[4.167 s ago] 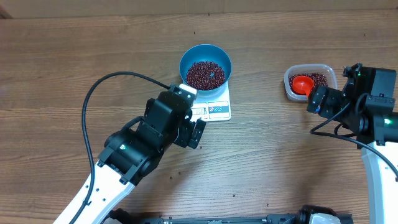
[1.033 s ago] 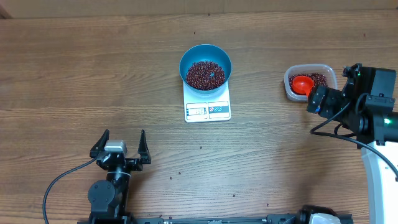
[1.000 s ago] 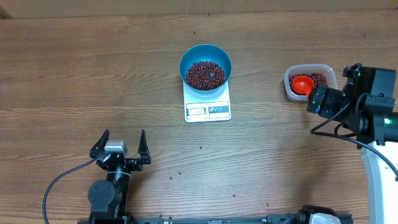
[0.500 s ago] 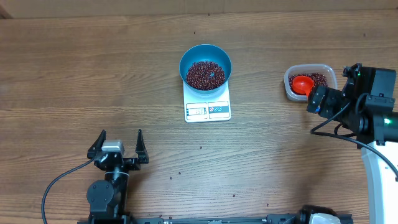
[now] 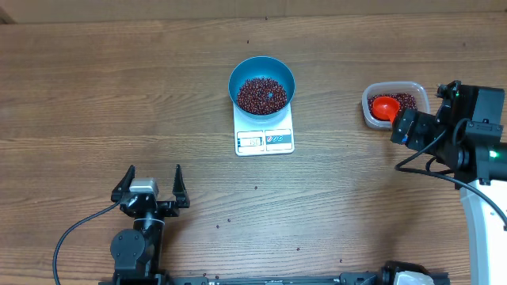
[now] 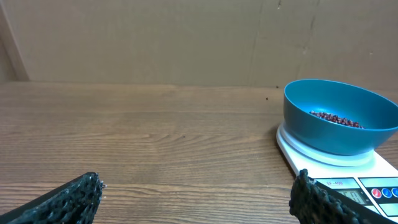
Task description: Scoop item into bowl and weigh 150g on scale
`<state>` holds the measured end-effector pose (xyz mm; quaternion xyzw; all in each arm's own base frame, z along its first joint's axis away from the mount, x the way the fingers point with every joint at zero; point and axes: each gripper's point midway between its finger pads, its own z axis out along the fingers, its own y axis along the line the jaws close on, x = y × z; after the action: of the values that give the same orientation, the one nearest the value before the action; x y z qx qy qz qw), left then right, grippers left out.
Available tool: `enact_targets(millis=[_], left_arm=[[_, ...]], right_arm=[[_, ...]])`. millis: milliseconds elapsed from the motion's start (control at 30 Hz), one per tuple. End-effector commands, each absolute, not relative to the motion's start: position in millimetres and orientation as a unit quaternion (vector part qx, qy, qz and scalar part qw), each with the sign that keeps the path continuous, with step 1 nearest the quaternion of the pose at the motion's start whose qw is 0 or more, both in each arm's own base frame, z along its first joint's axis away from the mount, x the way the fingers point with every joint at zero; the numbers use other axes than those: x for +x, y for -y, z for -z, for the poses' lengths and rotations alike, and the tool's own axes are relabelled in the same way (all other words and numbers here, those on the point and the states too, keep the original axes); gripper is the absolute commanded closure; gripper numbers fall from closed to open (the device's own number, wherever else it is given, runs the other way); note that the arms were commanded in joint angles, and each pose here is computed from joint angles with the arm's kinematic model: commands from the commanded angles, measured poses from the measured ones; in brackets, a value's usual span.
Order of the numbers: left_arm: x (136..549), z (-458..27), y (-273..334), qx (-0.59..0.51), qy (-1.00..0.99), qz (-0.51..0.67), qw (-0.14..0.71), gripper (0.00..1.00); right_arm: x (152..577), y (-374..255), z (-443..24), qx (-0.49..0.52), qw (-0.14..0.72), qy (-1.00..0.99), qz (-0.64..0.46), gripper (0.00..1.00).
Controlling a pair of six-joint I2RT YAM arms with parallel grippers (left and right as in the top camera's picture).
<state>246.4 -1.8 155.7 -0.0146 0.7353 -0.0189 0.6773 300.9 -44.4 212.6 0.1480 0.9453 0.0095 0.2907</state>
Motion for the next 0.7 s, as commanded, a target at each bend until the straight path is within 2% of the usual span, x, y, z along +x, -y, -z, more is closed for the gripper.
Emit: enact_targets(millis=[0, 533, 667], left_arm=[[246.1, -156.0, -1.4, -0.011, -0.734, 0.005, 0.68, 0.0], [246.1, -156.0, -1.4, -0.011, -0.734, 0.004, 0.68, 0.01], [246.1, -156.0, -1.5, -0.011, -0.734, 0.004, 0.68, 0.0]], right_arm=[[301.1, 47.2, -211.9, 0.149, 0.291, -0.945, -0.006, 0.0], [301.4, 47.5, -211.6, 0.149, 0.291, -0.945, -0.005, 0.0], [309.4, 42.3, -233.5, 0.14, 0.341, -0.929, -0.022, 0.0]])
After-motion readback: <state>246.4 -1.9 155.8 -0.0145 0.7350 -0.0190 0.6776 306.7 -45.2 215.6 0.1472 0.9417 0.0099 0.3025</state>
